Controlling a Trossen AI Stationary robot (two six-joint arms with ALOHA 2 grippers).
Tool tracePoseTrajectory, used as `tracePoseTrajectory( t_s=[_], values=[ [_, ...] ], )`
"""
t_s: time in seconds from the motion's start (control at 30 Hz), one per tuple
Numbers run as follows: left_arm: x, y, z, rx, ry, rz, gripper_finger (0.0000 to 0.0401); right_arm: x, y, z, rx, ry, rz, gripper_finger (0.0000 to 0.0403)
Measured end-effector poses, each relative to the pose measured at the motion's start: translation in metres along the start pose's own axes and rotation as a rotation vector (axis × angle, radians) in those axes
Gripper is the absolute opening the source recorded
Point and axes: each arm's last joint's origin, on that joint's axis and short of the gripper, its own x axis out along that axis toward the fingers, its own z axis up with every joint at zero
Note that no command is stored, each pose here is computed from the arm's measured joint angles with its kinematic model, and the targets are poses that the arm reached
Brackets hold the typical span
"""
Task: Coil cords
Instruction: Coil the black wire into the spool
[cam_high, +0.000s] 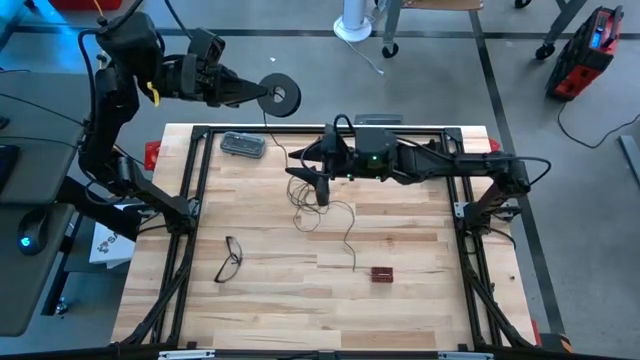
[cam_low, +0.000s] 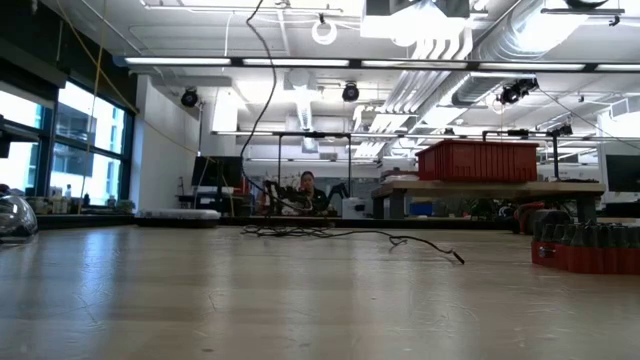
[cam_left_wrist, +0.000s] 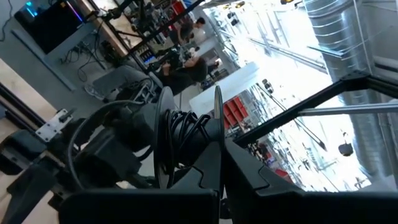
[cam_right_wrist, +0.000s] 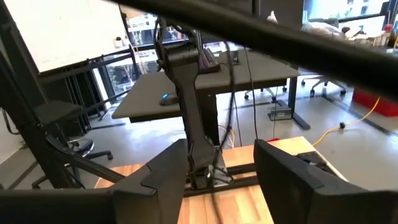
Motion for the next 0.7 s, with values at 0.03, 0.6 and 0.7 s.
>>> tracePoseTrajectory(
  t_s=[0.03, 0.6, 0.7],
  values=[
    [0.0000, 0.0001, 0.0000, 0.003, 0.000, 0.001, 0.0000, 0.0015, -0.0001, -0.0015, 0.008, 0.003, 0.000, 0.0174],
    [0.0000, -0.0002, -0.0001, 0.017, 0.006, -0.005, 0.0000, 0.0052, -0.0025, -0.0034, -0.027, -0.005, -0.016, 0.0110],
    [0.0000, -0.0003, -0.0001, 0.017, 0.006, -0.006, 0.0000, 0.0052, -0.0023, -0.0033, -0.007, -0.007, -0.015, 0.0087]
  ],
)
